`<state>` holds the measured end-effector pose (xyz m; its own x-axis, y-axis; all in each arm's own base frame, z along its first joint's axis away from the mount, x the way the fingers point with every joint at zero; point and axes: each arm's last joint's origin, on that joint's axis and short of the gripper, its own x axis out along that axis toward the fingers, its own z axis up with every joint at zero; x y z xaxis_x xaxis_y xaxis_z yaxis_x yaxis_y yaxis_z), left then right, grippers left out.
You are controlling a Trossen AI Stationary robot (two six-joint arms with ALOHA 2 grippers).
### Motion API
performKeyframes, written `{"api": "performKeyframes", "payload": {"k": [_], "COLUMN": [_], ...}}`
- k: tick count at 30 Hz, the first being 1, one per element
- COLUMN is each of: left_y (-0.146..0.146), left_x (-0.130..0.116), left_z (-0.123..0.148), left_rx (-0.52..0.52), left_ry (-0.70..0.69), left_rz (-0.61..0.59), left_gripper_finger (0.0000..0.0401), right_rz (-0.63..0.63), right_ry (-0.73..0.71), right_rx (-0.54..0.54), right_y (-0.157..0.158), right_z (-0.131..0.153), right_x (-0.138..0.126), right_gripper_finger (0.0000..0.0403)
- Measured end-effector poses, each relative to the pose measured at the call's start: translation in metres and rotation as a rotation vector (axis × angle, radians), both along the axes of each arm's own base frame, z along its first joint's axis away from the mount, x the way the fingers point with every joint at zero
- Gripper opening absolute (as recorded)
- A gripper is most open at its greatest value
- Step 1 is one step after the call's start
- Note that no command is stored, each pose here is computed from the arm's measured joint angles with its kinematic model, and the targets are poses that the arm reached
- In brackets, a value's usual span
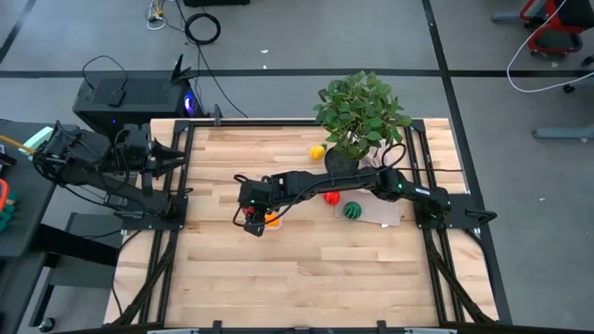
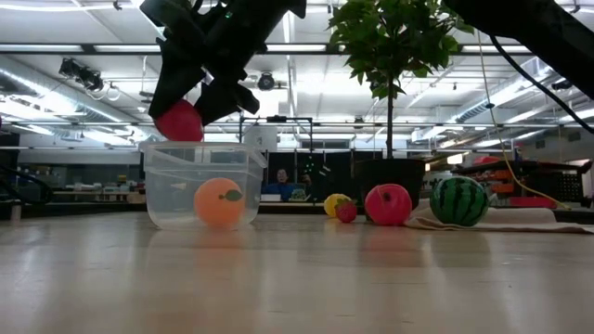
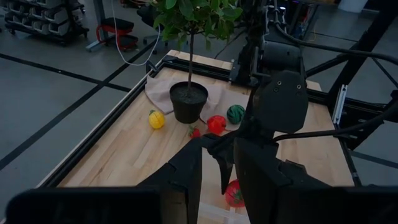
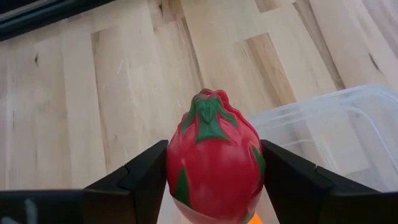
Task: Pick and placing Produce into tupperware
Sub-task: Put the red dragon fruit into the transparent bin, then put the green watermelon into the transparent bin
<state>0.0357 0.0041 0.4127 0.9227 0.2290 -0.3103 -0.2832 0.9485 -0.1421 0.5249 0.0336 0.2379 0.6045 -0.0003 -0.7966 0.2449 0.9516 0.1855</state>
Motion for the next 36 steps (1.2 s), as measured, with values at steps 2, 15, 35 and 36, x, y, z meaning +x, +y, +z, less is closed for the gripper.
{"api": "performKeyframes", "payload": {"k": [2,15,35,36], "left_y": [0.000,0.000,-0.007,-0.007], "left_x": [0.000,0.000,-0.005,-0.005], "left_z": [0.000,0.000,-0.013,-0.015], "left_rx": [0.000,0.000,-0.092,-0.102], "left_ry": [0.000,0.000,0.163,0.192], "left_rz": [0.000,0.000,-0.279,-0.274], "left_gripper_finger": [0.0101,0.0101,0.0101,0.0101], "right_rz": [0.000,0.003,0.022,0.024], "right_ry": [0.000,0.015,0.044,0.046], "right_rx": [0.000,0.014,0.008,0.010], "right_y": [0.000,0.001,0.002,0.002], "right_z": [0.000,0.000,0.009,0.009], "right_x": [0.000,-0.001,-0.009,-0.009], "right_gripper_finger": [0.0251,0.0255,0.0244,0.0243]}}
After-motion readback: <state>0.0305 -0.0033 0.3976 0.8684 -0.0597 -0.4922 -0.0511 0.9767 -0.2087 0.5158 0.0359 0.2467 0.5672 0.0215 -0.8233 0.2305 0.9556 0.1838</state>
